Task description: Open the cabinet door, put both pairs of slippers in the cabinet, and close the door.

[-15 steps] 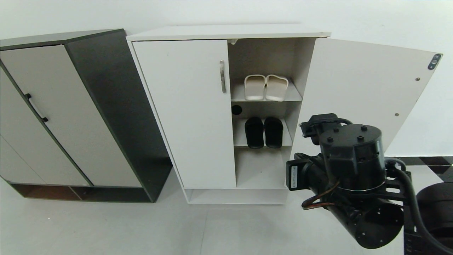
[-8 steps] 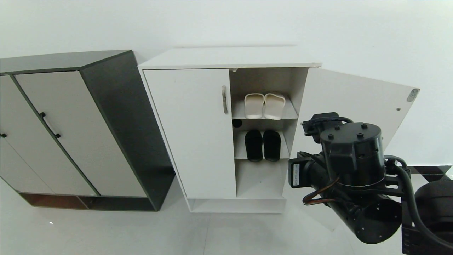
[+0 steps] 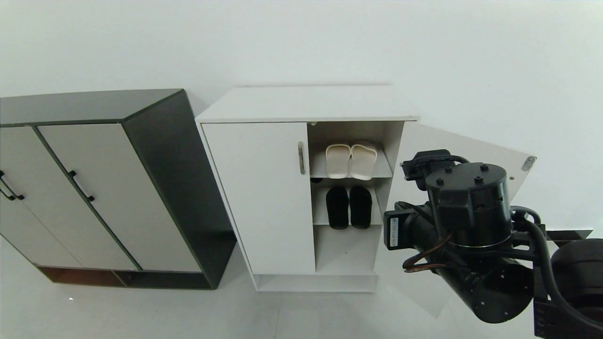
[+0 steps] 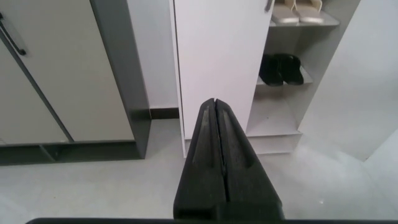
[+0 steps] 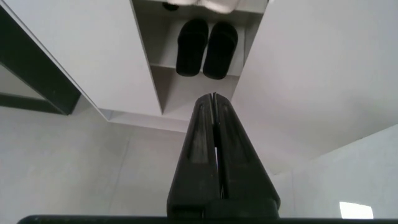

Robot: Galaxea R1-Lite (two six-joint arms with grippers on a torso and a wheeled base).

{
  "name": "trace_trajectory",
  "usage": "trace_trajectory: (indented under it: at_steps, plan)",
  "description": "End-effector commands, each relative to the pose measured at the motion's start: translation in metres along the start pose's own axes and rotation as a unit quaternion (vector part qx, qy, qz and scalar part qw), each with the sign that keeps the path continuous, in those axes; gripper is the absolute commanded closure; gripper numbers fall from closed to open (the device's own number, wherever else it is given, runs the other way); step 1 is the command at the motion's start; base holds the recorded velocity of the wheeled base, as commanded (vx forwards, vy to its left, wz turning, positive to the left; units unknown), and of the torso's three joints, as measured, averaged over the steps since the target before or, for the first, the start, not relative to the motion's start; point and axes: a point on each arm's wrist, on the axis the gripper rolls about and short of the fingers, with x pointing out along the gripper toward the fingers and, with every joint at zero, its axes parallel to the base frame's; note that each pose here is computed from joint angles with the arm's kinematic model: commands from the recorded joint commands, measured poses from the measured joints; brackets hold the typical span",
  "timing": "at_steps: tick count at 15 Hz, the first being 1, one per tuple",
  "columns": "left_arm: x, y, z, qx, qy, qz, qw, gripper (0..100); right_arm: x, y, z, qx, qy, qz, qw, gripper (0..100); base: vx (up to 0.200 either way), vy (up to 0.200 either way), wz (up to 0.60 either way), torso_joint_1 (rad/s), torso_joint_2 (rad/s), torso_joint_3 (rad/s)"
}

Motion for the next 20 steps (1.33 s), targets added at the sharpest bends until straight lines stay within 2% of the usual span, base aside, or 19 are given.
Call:
trace_trajectory:
  at_steps: [1, 20]
  plan:
    - [0.0001, 0.0000, 0.0000, 0.000, 0.001, -0.001, 1.0000, 100, 0.0007, 0.0007, -0.0009, -0.001, 0.001, 0.000, 1.000, 100, 0.000, 0.000, 0.00, 0.193, -0.50, -0.320]
    - [0.0001, 0.0000, 0.0000, -0.001, 0.001, -0.001, 1.0000, 100, 0.0016, 0.0001, -0.0018, -0.004, 0.003, -0.002, 1.000, 100, 0.000, 0.000, 0.00, 0.227, -0.52, -0.303]
